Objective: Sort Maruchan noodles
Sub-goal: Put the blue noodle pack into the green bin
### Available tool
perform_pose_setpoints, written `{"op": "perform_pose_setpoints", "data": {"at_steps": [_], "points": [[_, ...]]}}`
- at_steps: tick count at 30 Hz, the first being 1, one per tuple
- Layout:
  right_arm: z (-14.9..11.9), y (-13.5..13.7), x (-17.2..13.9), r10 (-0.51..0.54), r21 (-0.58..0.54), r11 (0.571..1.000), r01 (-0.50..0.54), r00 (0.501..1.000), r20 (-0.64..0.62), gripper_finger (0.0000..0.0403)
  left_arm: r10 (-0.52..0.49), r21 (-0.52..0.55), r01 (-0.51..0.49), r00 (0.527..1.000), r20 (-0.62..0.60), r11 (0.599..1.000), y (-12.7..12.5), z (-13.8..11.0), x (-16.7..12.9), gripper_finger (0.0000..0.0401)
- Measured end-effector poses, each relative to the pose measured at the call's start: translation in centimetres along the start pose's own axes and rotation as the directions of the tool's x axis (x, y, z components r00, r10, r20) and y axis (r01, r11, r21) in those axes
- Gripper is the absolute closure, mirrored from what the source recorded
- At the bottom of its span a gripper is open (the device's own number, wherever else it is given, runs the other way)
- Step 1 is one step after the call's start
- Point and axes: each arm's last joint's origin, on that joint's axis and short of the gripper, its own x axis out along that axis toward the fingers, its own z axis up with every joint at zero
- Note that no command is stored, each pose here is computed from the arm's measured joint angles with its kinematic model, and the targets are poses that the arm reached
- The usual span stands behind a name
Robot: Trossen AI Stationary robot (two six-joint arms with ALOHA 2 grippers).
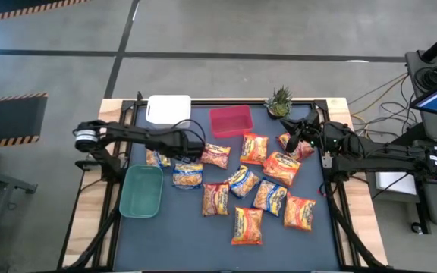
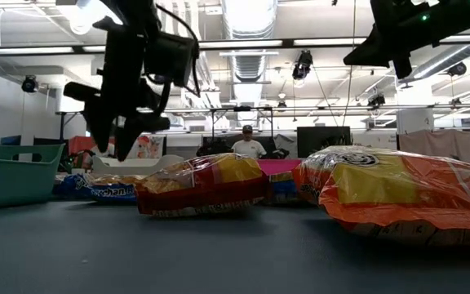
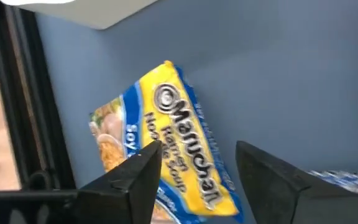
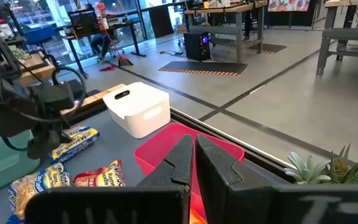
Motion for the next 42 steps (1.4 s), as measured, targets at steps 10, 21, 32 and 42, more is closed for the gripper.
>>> {"op": "perform_pose_setpoints", "data": {"at_steps": [10,21,32,42], "points": [[0.0,0.0,0.0,0.0,-0.023,1.0,0.0,1.0,0.0,0.0394,0.065,-0.035,-0.063,0.996,0.061,0.997,-1.3,-0.2,2.0,0.0218],[0.0,0.0,0.0,-0.001,-0.024,1.0,0.001,1.0,0.0,0.0394,0.193,-0.005,-0.193,0.98,0.049,0.981,-2.8,-0.9,4.9,0.0221],[0.0,0.0,0.0,-0.001,-0.04,0.999,0.001,1.0,0.0,0.0394,0.266,0.03,-0.268,0.963,0.044,0.963,-3.8,-1.3,6.7,0.0247],[0.0,0.0,0.0,-0.002,-0.054,0.999,0.002,1.0,0.001,0.0394,0.249,0.021,-0.251,0.967,0.06,0.968,-4.0,-1.1,6.3,0.0372]]}}
